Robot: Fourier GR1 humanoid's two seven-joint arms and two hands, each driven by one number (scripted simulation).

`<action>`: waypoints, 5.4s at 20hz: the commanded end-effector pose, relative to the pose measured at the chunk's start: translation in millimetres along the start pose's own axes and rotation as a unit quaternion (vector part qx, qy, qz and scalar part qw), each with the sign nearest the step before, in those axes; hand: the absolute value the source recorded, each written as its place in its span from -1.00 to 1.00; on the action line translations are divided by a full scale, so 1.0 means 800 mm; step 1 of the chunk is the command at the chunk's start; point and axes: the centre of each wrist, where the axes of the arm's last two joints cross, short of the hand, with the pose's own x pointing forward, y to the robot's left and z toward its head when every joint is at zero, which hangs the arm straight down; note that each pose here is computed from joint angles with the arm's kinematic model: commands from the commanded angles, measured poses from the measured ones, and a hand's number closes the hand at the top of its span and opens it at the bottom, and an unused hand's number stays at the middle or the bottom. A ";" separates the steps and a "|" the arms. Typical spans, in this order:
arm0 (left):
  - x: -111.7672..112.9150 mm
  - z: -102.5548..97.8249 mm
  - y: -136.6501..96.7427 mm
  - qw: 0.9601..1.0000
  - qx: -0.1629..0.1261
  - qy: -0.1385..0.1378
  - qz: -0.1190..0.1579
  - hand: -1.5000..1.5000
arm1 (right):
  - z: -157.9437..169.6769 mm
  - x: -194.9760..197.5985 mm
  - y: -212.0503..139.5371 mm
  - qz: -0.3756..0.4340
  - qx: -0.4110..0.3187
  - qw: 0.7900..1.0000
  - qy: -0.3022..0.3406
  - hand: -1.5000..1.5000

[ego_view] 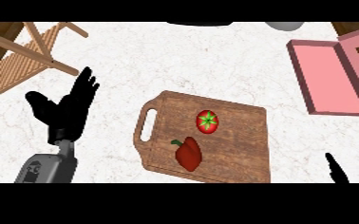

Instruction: Pick the tomato from the cutting board and place it in the cardboard box

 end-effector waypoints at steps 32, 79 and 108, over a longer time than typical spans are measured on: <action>0.050 0.013 0.015 0.998 0.004 -0.063 0.002 0.00 | -0.032 0.211 0.128 0.026 0.079 0.994 0.070 -1.00; 0.031 0.042 0.026 0.998 0.007 -0.060 0.003 0.00 | -0.062 0.178 0.219 0.070 0.120 0.986 0.090 -1.00; 0.056 0.031 -0.002 0.997 -0.013 -0.076 0.002 0.00 | -0.158 0.324 0.257 0.339 0.101 0.892 -0.280 1.00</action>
